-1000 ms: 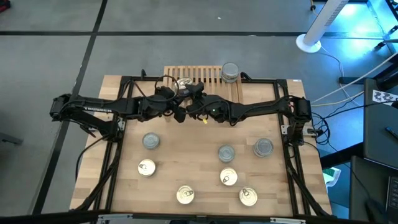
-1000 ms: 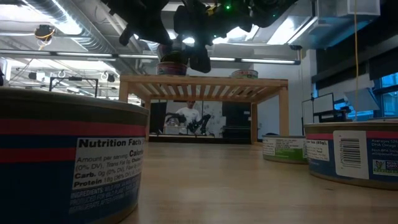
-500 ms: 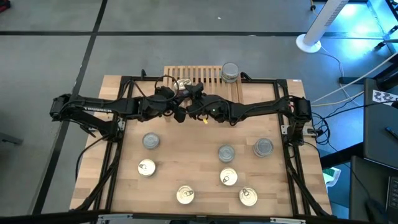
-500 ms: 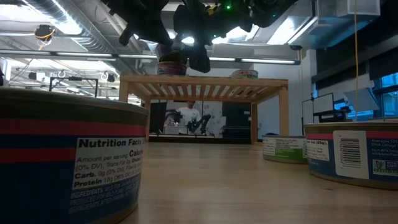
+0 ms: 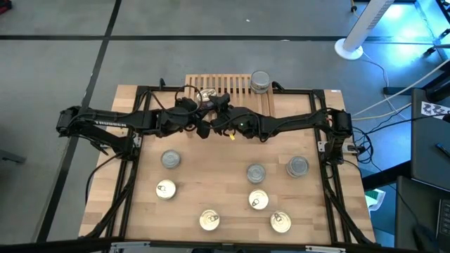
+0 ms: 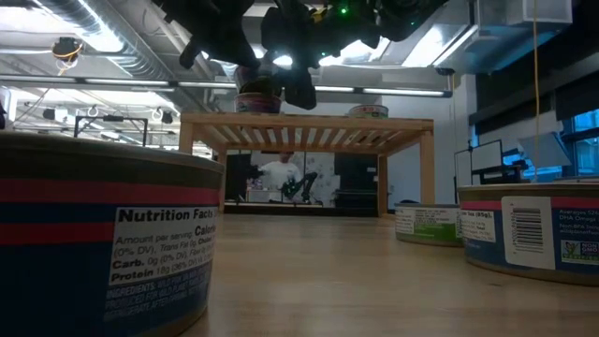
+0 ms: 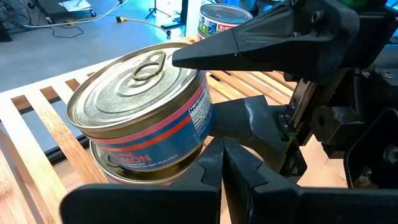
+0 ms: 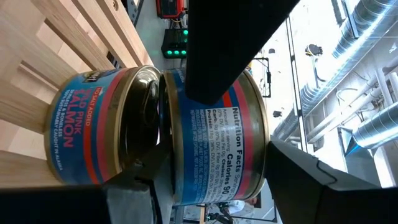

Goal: Stack canned seafood by type on shelf
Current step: Stack the blue tuna can on top of the blue tuna can on the shelf

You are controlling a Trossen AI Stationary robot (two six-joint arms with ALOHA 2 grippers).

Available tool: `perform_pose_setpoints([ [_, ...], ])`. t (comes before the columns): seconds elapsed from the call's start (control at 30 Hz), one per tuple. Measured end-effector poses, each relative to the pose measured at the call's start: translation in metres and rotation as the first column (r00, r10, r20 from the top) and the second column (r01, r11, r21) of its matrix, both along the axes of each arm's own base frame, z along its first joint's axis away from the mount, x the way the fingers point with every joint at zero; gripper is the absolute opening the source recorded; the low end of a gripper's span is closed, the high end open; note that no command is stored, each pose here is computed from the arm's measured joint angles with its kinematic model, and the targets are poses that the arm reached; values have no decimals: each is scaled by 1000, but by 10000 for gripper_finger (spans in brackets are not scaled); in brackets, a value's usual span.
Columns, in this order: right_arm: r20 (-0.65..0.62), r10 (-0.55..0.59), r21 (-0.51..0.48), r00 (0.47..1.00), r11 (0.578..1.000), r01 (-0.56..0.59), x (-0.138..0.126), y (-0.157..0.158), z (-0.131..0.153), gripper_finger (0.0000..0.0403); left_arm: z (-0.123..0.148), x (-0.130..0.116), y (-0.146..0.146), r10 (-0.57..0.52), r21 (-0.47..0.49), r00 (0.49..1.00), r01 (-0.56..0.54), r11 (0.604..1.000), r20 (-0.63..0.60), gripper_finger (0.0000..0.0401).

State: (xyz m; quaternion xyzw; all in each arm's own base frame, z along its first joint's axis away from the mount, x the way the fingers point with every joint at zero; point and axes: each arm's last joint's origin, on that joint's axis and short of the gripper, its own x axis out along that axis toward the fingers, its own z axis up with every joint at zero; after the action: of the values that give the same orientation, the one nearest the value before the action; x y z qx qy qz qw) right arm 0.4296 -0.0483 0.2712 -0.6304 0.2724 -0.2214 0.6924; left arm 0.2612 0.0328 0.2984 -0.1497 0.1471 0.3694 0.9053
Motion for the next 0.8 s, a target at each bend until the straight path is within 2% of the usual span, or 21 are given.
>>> perform_pose_setpoints([
  [0.6, 2, -1, 0, 1000, 1000, 1, 0, 0, 0, 202, 1, 0, 0, 0, 1, 1000, 0, 1000, 10, 1],
  [0.8, 1, -45, -7, 999, 999, 45, 0, 5, 0, 202, 1, 0, 0, -1, 1, 1000, 1, 1000, 11, 1],
])
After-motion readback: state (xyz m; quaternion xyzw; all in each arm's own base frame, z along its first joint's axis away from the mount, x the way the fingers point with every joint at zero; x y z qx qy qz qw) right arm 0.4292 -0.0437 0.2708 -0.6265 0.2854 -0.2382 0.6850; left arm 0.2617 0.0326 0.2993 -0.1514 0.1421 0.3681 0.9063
